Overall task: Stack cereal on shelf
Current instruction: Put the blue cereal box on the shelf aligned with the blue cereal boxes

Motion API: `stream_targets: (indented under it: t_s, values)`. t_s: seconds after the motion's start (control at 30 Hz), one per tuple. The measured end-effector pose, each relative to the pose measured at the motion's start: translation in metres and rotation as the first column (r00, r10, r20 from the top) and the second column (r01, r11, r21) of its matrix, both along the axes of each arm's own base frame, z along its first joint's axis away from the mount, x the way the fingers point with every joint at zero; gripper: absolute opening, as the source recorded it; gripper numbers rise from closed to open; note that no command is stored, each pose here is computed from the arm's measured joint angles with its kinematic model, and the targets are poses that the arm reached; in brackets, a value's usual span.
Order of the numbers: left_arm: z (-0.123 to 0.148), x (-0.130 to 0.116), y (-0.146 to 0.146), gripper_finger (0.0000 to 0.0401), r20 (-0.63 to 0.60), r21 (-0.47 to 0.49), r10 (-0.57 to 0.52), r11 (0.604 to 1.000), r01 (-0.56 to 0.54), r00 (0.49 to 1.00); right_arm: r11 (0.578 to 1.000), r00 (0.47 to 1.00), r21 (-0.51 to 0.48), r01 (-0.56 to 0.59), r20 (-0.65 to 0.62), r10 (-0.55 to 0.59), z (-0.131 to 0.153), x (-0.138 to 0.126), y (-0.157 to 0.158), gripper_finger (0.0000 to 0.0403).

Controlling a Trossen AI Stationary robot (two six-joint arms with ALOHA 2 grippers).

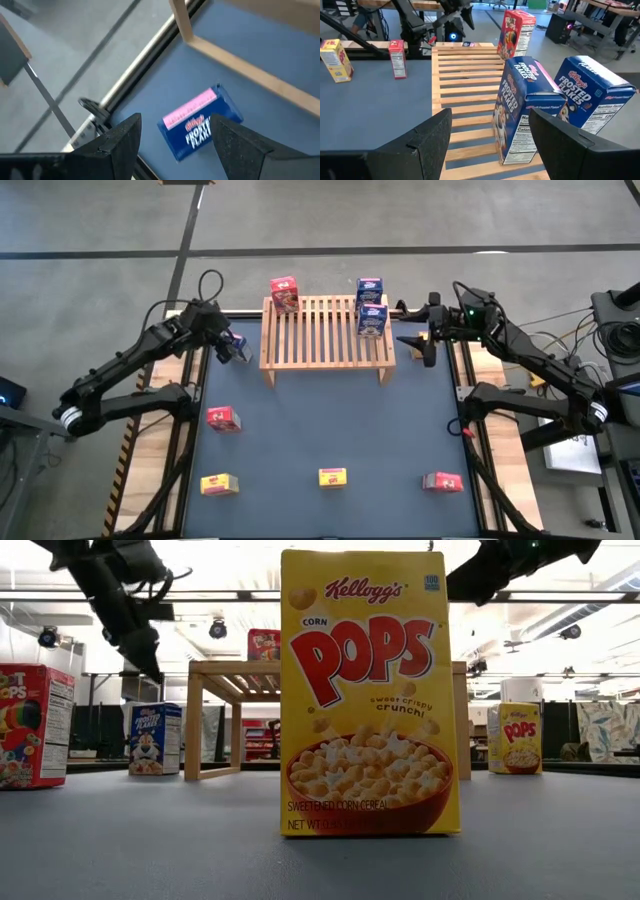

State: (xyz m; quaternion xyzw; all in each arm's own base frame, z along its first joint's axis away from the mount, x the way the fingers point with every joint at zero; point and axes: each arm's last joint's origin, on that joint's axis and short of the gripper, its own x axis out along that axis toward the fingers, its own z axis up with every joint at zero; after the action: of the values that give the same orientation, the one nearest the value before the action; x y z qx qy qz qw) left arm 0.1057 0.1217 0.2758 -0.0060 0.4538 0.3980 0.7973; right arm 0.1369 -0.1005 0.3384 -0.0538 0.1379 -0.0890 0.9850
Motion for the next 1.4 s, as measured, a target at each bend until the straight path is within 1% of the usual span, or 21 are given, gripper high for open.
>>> stream_targets:
  t_s: [0.17, 0.3, 0.37, 0.43, 0.53, 0.8, 0.97, 1.1, 1.2, 1.4]
  values:
    - [0.015, 0.002, 0.002, 0.0226, -0.034, 0.044, -0.059, 0.997, 0.061, 0.998, 1.0, 1.0, -0.017, -0.001, 0.019, 0.001, 0.002, 0.001, 0.0, 0.0253]
    - [0.013, 0.003, 0.003, 0.0243, -0.159, 0.052, -0.173, 0.982, 0.184, 0.972, 1.0, 1.0, -0.025, -0.002, 0.021, 0.003, 0.003, 0.0, 0.0, 0.0253]
    - [0.009, 0.004, 0.003, 0.0254, -0.194, 0.021, -0.194, 0.979, 0.202, 0.962, 1.0, 1.0, -0.025, -0.003, 0.02, 0.003, 0.003, 0.0, 0.0, 0.0252]
    - [0.004, 0.004, 0.004, 0.0265, -0.174, -0.03, -0.149, 0.989, 0.146, 0.973, 1.0, 1.0, -0.025, -0.003, 0.019, 0.003, 0.003, 0.0, 0.0, 0.0251]
    - [-0.002, 0.008, 0.006, 0.0278, -0.168, -0.098, -0.165, 0.984, 0.15, 0.972, 1.0, 1.0, -0.026, -0.003, 0.02, 0.003, 0.003, 0.0, 0.0, 0.0251]
    - [-0.017, 0.019, 0.017, 0.0305, -0.246, -0.165, -0.243, 0.964, 0.207, 0.938, 1.0, 1.0, -0.026, -0.003, 0.019, 0.003, 0.003, 0.0, 0.0, 0.0249]
    - [-0.021, 0.023, 0.02, 0.0309, -0.284, -0.184, -0.293, 0.951, 0.248, 0.913, 1.0, 1.0, -0.025, -0.003, 0.018, 0.003, 0.002, 0.0, 0.0, 0.0249]
    - [-0.022, 0.028, 0.024, 0.0309, -0.285, -0.202, -0.333, 0.938, 0.283, 0.899, 1.0, 1.0, -0.023, -0.003, 0.016, 0.003, 0.002, 0.001, -0.001, 0.0249]
    - [-0.028, 0.032, 0.028, 0.0309, -0.31, -0.236, -0.364, 0.924, 0.3, 0.879, 1.0, 1.0, -0.018, -0.003, 0.011, 0.003, 0.001, 0.003, -0.002, 0.0249]
    - [-0.046, 0.04, 0.037, 0.0301, -0.339, -0.319, -0.392, 0.903, 0.287, 0.856, 1.0, 1.0, -0.006, -0.003, -0.002, 0.003, -0.003, 0.007, -0.006, 0.0249]
